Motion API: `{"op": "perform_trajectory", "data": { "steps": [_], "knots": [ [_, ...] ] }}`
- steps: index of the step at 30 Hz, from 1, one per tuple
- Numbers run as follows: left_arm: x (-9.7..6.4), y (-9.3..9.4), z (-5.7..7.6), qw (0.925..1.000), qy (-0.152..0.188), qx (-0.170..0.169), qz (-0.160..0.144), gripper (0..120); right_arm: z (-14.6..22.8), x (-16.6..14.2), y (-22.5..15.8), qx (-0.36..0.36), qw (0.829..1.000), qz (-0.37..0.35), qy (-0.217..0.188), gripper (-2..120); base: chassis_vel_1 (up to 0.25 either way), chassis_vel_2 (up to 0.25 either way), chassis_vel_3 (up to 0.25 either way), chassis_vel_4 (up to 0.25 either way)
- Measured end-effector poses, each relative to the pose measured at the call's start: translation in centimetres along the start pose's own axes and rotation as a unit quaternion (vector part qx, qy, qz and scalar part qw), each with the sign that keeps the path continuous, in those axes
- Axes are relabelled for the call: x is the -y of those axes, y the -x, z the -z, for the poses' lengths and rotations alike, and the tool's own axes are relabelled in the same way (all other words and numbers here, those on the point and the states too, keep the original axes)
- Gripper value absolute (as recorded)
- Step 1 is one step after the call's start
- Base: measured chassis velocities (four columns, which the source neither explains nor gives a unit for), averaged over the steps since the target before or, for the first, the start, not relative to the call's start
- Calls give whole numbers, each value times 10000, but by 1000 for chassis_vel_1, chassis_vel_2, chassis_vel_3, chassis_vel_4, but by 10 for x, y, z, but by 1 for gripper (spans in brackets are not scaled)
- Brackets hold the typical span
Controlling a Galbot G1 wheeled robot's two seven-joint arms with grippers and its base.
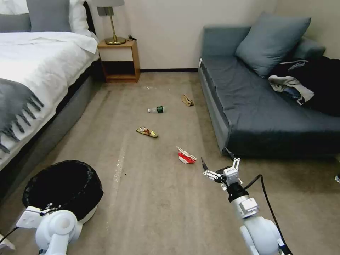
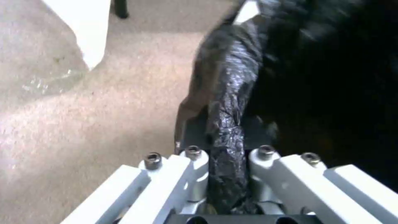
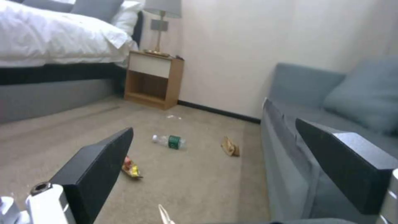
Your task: Pick up the trash bin, then pick up the garbage on the floor and place it into the trash bin.
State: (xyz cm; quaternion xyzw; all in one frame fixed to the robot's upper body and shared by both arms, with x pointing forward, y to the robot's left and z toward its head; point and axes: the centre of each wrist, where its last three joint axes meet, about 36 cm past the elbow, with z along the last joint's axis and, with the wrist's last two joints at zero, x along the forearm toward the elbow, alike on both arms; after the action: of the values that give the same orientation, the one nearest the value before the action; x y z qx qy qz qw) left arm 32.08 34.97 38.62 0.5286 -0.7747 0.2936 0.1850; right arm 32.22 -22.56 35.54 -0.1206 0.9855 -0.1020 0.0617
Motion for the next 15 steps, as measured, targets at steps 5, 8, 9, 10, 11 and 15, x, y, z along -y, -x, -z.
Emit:
{"op": "perform_trajectory", "data": {
  "steps": [5,8,9,10,11,15],
  "knots": [
    [-1,-13,3,9925,301,850,-826,5,0,0,1,45,9981,81,613,100,0,0,0,0],
    [-1,-16,4,9804,728,1453,-1118,5,-7,-2,1,71,9979,36,635,100,0,0,0,0],
    [-2,-16,5,9747,977,1614,-1198,5,-8,-3,1,74,9979,17,637,100,0,0,0,0],
    [-3,-16,5,9668,1340,1764,-1271,5,-9,-4,1,74,9980,-16,635,100,0,0,0,0],
    [-4,-15,5,9568,1717,1933,-1331,5,-9,-4,2,69,9980,-38,624,100,0,0,0,0],
    [-10,-4,0,9223,2686,2363,-1462,5,-10,-4,2,72,9981,-74,606,100,0,0,0,0]
  ]
}}
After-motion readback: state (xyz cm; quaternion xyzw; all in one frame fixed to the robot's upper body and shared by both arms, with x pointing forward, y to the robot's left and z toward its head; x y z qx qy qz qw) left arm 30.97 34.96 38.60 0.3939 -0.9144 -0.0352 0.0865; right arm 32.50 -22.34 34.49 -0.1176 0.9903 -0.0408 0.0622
